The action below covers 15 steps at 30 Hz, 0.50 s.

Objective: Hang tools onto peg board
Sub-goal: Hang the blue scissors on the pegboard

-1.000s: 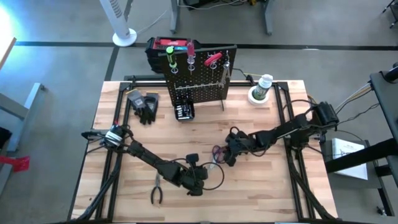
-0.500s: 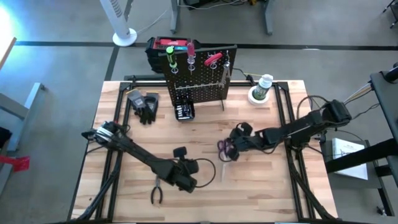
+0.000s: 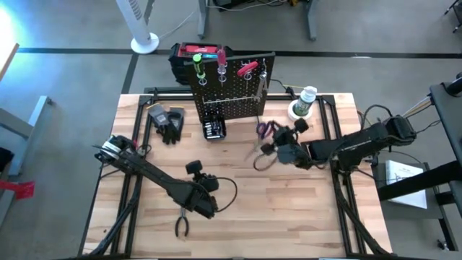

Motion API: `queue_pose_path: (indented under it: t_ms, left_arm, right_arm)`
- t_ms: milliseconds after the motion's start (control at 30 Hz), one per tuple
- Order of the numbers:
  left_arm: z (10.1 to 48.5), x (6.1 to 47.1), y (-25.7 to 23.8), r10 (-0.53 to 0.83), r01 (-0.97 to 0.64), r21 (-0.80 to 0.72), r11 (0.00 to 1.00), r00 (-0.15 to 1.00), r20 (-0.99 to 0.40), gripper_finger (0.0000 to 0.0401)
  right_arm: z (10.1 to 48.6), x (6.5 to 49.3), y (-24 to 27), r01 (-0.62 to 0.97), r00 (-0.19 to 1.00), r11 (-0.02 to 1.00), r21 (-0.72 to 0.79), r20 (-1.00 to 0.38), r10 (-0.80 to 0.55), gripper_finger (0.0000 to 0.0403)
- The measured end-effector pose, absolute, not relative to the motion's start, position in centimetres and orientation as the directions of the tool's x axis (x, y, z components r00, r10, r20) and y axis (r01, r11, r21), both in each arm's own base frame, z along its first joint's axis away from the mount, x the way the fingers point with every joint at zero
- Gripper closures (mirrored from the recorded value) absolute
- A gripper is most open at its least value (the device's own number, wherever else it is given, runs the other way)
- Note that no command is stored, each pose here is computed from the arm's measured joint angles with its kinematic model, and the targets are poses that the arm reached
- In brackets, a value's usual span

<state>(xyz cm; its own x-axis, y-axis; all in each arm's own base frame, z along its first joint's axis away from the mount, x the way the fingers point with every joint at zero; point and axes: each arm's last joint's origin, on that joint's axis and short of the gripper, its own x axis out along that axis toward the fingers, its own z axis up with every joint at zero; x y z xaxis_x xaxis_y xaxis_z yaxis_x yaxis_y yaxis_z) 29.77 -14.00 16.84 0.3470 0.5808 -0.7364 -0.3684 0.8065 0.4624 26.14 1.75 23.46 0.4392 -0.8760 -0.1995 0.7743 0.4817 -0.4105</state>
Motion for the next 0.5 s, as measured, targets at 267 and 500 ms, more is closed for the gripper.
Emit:
queue_pose_path:
  t_ms: [267,500]
  left_arm:
    - [14.4,26.9,-12.8,0.562,-0.494,0.355,0.794,0.371,-0.739,0.0401]
    - [13.0,25.5,-12.2,0.522,-0.526,0.264,0.809,0.436,-0.733,0.0401]
  right_arm:
    - [23.3,28.2,-2.4,0.729,0.29,0.344,-0.591,-0.189,-0.938,0.0403]
    - [23.6,28.9,-5.3,0.773,0.32,0.378,-0.51,-0.201,-0.926,0.0403]
